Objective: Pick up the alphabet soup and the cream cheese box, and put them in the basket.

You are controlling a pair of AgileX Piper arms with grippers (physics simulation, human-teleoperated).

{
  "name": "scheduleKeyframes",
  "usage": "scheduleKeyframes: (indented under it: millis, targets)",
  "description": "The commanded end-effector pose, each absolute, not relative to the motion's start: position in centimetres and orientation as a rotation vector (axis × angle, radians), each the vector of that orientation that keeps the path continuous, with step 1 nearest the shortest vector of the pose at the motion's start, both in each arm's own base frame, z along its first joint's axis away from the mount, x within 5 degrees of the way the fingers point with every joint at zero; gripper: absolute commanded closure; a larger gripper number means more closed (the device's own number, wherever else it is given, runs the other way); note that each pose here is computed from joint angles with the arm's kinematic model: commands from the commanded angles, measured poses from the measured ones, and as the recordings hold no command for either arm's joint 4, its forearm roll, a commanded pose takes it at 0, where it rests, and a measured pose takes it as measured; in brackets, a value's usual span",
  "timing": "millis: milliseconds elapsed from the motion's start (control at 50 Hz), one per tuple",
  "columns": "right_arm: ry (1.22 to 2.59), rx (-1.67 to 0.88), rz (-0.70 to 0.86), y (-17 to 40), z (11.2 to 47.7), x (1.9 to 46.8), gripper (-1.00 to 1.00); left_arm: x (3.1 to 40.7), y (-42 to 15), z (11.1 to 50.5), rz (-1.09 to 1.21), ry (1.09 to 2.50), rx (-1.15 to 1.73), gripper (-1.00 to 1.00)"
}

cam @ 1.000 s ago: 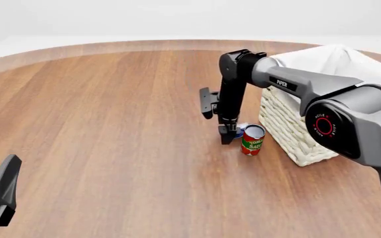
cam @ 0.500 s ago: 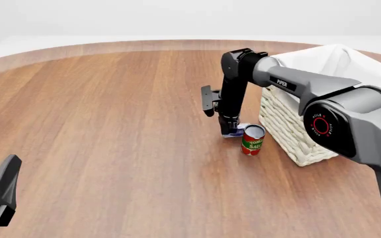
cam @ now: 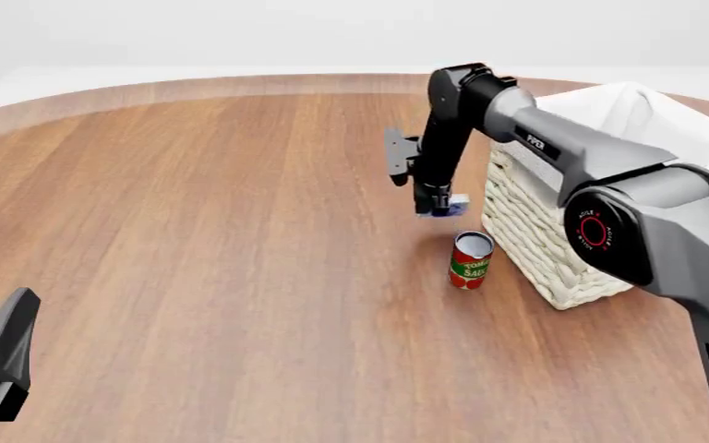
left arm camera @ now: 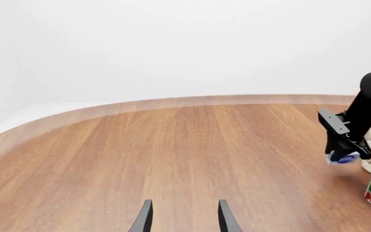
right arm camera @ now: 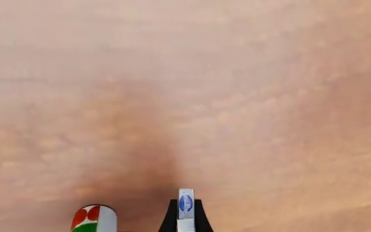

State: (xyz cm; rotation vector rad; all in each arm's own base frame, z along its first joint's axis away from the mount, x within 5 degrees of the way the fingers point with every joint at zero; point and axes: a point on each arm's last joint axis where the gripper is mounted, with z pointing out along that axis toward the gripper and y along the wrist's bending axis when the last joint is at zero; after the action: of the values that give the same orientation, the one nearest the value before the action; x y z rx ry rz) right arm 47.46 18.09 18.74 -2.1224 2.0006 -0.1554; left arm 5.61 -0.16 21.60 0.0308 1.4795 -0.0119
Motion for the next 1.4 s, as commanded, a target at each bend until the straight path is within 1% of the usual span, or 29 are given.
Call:
scheduleKeyframes:
  millis: [20,240,460,560,680,820,940,1080,1140,1340,1400]
  targets:
    - [1.884,-2.053,-0.252,17.9,21.8,48.8,1.0,5.6,-0.2,21.6,-0.012,1.479,0.031,-1.0]
    - [1.776,-1.984,-0.328,18.5,24.9,49.5,1.0,5.6,-0.2,21.6,-0.012,1.48,0.031,-1.0]
    - [1.753,-1.941,-0.341,19.1,27.1,49.2,1.0,5.6,-0.2,21.6,-0.012,1.479,0.031,-1.0]
    - [1.739,-1.881,-0.351,19.6,28.7,49.1,1.0,5.6,-0.2,21.6,-0.012,1.48,0.031,-1.0]
    - [1.737,-1.776,-0.339,20.7,31.5,48.1,1.0,5.6,-0.2,21.6,-0.012,1.479,0.031,-1.0]
    - [1.731,-1.674,-0.336,20.7,34.1,47.4,1.0,5.6,-0.2,21.6,-0.012,1.479,0.031,-1.0]
    - [1.717,-1.545,-0.336,20.2,37.1,46.7,1.0,5.6,-0.2,21.6,-0.012,1.479,0.031,-1.0]
    - [1.737,-1.455,-0.337,18.9,38.1,46.9,1.0,5.6,-0.2,21.6,-0.012,1.479,0.031,-1.0]
    - [1.751,-1.403,-0.314,19.1,38.6,46.7,1.0,5.6,-0.2,21.6,-0.012,1.479,0.031,-1.0]
    - [1.802,-1.266,-0.301,17.1,39.0,47.6,1.0,5.6,-0.2,21.6,-0.012,1.479,0.031,-1.0]
    - [1.797,-1.192,-0.284,16.8,40.2,47.2,1.0,5.6,-0.2,21.6,-0.012,1.479,0.031,-1.0]
